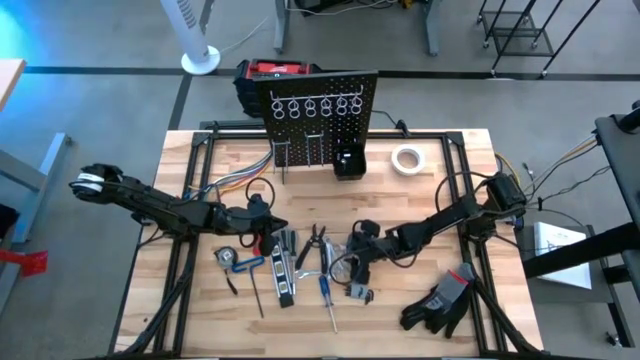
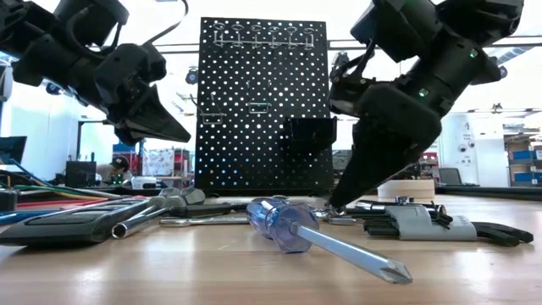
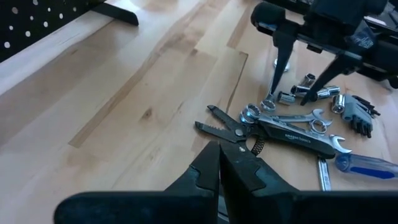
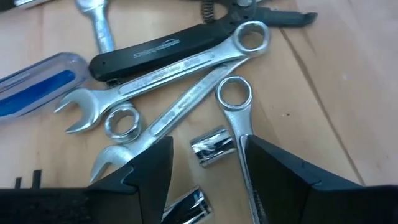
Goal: Hang tools onto peg board
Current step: Put the socket into the black tool bin on the peg board
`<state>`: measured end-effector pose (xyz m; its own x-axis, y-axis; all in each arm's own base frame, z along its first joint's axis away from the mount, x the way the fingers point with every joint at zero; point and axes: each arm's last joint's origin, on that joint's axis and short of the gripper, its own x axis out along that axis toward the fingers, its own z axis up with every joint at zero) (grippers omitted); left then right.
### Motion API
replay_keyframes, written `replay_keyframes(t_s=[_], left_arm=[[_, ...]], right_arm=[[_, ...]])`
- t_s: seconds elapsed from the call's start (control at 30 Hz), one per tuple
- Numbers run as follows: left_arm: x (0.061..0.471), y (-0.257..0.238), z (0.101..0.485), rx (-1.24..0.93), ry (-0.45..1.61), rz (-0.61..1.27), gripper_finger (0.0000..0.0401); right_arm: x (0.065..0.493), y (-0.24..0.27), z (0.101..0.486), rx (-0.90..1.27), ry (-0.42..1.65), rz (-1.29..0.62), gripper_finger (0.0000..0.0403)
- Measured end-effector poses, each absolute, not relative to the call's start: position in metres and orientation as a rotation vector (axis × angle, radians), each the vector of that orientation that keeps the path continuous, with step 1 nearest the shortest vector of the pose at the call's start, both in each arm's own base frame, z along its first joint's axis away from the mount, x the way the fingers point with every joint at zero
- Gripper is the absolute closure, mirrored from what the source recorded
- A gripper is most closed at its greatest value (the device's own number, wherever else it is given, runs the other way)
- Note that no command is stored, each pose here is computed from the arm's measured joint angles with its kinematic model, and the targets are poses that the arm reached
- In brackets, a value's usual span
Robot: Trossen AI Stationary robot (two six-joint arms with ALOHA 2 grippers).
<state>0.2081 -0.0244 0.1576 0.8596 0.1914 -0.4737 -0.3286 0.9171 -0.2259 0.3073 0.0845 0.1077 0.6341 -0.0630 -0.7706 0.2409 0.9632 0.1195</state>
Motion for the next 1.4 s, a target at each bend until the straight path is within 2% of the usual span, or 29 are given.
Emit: replay_keyframes(t_s=[0.3,0.7,1.07,1.4], left_arm=[[0.207,-0.024,0.156,-0.293,0.479,0.278,0.0401],[0.207,-0.025,0.156,-0.282,0.48,0.287,0.0401],[0.206,-0.027,0.155,-0.258,0.49,0.285,0.0401],[0.206,-0.027,0.155,-0.257,0.489,0.285,0.0401]], right_arm=[[0.308,0.073,0.107,0.29,0.868,-0.271,0.0261],[0.305,0.072,0.104,0.315,0.923,-0.273,0.0334],[0.299,0.075,0.124,0.348,0.904,-0.2,0.0334],[0.295,0.069,0.174,0.252,0.693,-0.196,0.0334]])
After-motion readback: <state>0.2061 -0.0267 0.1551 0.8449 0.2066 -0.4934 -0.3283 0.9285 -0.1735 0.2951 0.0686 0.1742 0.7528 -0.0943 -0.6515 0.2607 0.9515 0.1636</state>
